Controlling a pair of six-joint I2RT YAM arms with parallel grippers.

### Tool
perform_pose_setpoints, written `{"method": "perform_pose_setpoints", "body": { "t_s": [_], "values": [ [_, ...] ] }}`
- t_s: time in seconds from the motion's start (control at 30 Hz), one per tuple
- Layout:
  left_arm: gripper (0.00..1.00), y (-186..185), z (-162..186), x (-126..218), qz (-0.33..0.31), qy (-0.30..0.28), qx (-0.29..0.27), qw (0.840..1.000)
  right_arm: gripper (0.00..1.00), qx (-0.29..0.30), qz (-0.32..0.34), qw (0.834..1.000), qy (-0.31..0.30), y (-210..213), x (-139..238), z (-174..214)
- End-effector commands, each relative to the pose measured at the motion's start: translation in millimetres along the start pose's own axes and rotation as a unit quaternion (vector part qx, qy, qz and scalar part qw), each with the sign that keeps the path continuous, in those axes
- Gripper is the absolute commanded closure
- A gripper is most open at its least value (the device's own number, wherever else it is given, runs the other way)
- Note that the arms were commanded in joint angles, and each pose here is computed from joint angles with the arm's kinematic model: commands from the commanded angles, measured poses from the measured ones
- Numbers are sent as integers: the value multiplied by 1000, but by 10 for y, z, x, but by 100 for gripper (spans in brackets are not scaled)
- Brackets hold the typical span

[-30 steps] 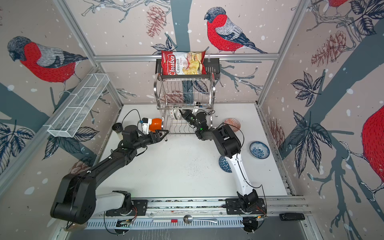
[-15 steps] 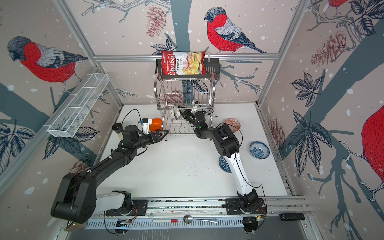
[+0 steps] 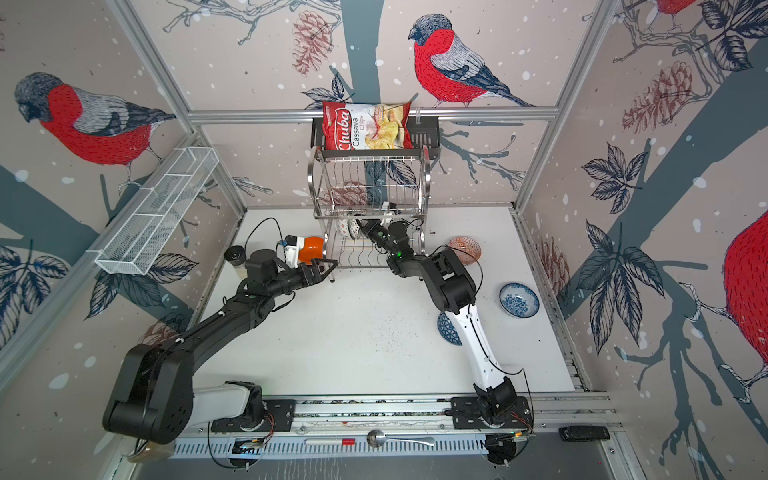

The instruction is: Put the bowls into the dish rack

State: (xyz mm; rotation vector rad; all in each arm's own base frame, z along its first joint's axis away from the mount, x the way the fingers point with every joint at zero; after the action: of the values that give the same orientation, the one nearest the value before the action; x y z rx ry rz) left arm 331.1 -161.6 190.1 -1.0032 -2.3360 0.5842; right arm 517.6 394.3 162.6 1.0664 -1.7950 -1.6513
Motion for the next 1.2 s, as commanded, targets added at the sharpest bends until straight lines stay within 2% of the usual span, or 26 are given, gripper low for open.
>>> {"method": "perform_pose_setpoints", "body": {
  "t_s": [0.0, 1.17],
  "values": [
    [2, -9, -22, -12, 4, -1, -4, 1000, 100, 6, -22, 1000, 4, 97, -14, -3],
    [2, 35, 15, -51, 1, 12, 8, 1000, 94, 88, 62, 993, 38, -83, -30, 9]
  ]
}}
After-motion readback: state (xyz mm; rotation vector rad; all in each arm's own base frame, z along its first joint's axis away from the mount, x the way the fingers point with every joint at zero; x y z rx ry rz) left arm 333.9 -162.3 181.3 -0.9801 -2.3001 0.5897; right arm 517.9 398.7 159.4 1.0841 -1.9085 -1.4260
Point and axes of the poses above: each gripper's point midway between its finger pads, its own x axis back along the fingers, its own y axis along the line the jaws close on, z = x × y, the point moved 2 cm from there along x, back along the fingers, and after that the axes turned 15 degrees about -x, right-handed, at the moved point
